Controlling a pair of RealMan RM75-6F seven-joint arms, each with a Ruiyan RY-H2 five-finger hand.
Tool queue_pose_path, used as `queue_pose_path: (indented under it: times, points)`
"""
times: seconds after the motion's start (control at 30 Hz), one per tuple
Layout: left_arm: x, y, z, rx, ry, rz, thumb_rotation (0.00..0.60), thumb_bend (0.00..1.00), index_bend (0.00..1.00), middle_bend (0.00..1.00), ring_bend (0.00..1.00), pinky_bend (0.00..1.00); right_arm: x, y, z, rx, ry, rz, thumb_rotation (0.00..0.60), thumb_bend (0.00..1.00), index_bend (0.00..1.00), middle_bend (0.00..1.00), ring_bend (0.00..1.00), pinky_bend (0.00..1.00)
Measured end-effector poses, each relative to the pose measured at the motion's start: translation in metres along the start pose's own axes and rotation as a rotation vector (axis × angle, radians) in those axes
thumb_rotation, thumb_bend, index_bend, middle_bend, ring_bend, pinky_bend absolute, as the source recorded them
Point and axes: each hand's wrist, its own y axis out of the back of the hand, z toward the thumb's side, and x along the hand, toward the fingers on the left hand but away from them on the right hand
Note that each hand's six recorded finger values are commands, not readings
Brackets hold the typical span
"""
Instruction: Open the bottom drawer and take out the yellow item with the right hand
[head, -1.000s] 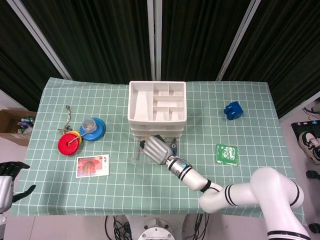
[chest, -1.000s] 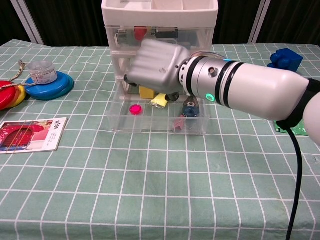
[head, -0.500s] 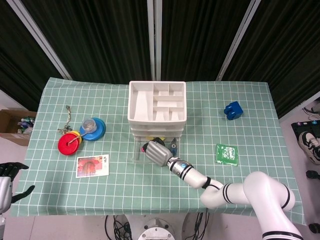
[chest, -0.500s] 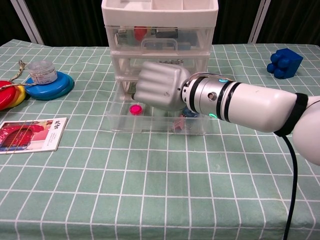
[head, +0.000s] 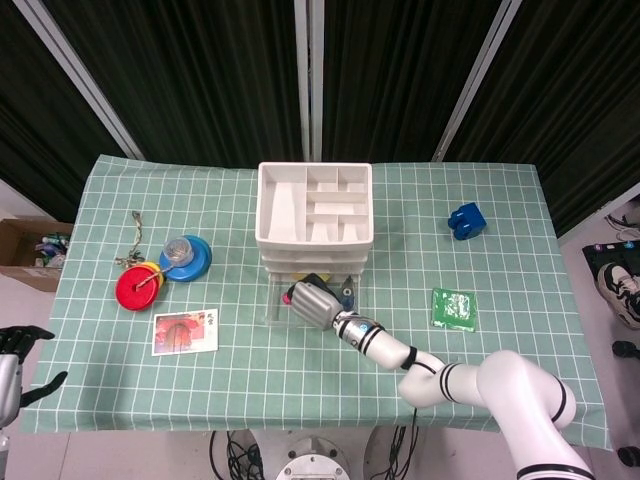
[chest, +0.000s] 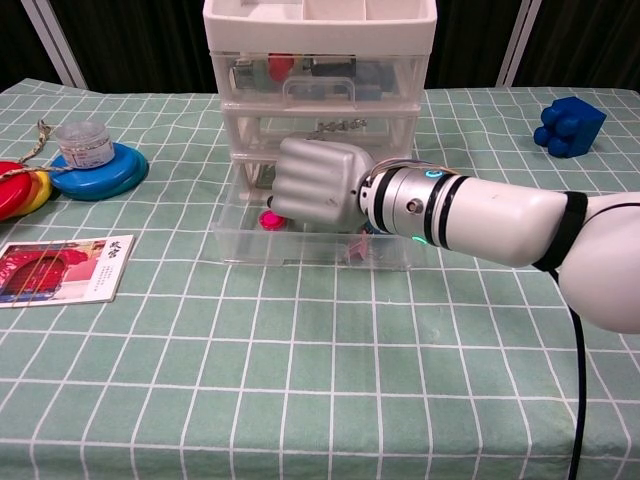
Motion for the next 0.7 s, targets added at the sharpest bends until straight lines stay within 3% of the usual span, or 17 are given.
queue_pose_path:
  times: [0.4,0.7]
  points:
    - [-0.001,0.001,-0.002,-0.004,0.007,0.006,0.600,0.00,0.39,0.35,0.26,0.23,-0.006,-0.004,-0.001,0.030,0.000,-0.012,0.600,0.35,0.61,0.92,0.89,1.00]
    - [-0.001,0.004,-0.002,0.001,0.008,0.011,0.600,0.00,0.39,0.35,0.26,0.23,0.002,0.008,-0.005,-0.008,-0.016,-0.077,0.600,0.36,0.65,0.93,0.89,1.00]
